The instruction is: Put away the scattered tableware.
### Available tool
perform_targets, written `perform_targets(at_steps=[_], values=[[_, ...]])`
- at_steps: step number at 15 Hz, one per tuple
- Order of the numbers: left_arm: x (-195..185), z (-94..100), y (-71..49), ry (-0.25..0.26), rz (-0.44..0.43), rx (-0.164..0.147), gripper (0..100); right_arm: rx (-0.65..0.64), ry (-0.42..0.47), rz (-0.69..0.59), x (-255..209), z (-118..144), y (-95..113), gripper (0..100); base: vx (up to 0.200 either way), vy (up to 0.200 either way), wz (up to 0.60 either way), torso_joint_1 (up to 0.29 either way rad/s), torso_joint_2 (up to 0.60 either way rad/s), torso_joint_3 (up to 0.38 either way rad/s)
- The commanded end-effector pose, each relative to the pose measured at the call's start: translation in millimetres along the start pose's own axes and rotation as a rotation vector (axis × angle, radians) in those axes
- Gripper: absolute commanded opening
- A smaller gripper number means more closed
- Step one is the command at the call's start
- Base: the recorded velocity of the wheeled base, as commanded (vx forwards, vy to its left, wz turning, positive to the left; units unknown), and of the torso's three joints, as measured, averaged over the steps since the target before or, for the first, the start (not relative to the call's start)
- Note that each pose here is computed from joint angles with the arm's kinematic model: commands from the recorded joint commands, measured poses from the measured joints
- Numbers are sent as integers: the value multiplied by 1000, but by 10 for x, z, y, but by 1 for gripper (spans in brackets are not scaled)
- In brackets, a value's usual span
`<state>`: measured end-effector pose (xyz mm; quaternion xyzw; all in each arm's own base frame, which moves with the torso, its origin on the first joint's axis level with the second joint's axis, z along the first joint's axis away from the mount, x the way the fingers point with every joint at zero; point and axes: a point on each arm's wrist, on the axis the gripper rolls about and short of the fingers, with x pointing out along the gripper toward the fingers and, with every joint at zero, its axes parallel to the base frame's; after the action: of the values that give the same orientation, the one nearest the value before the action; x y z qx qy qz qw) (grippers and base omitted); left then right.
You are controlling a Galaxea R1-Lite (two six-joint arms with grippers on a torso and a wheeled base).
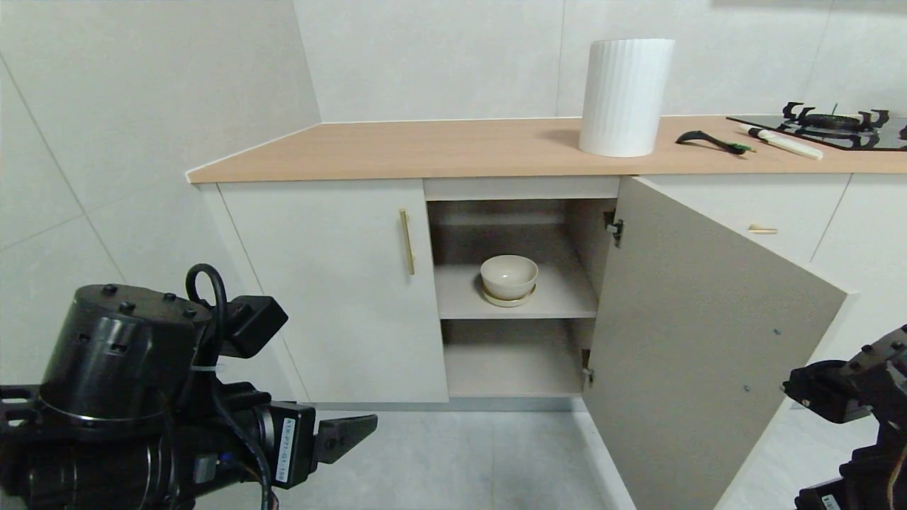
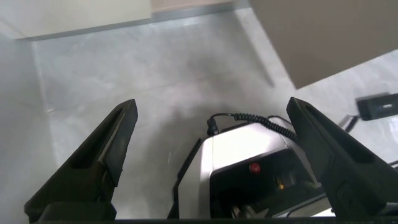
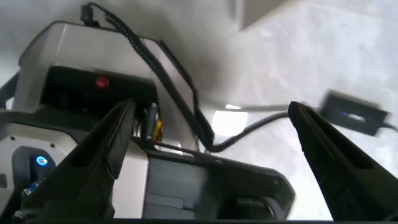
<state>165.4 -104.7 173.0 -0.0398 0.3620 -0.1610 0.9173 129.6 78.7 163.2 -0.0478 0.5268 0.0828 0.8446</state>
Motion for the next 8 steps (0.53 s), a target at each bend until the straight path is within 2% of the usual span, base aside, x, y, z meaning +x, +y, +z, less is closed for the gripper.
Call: perform_targets(at_steps=[1, 3, 5, 8], values=[[2, -4, 3, 2, 2, 0, 100, -2, -18, -6, -93, -14, -26, 100, 0, 0, 0, 0, 0, 0], [-2, -5, 1, 1, 1, 1, 100, 3, -5, -69, -184, -30, -86, 100, 0, 0, 0, 0, 0, 0], [-7, 1, 2, -2, 1, -1, 100, 109, -28, -199, -197, 64, -269, 100, 0, 0, 0, 0, 0, 0], [-7, 0, -1, -2, -2, 0, 100, 224, -37, -291, -211, 197, -544, 100, 0, 0, 0, 0, 0, 0]])
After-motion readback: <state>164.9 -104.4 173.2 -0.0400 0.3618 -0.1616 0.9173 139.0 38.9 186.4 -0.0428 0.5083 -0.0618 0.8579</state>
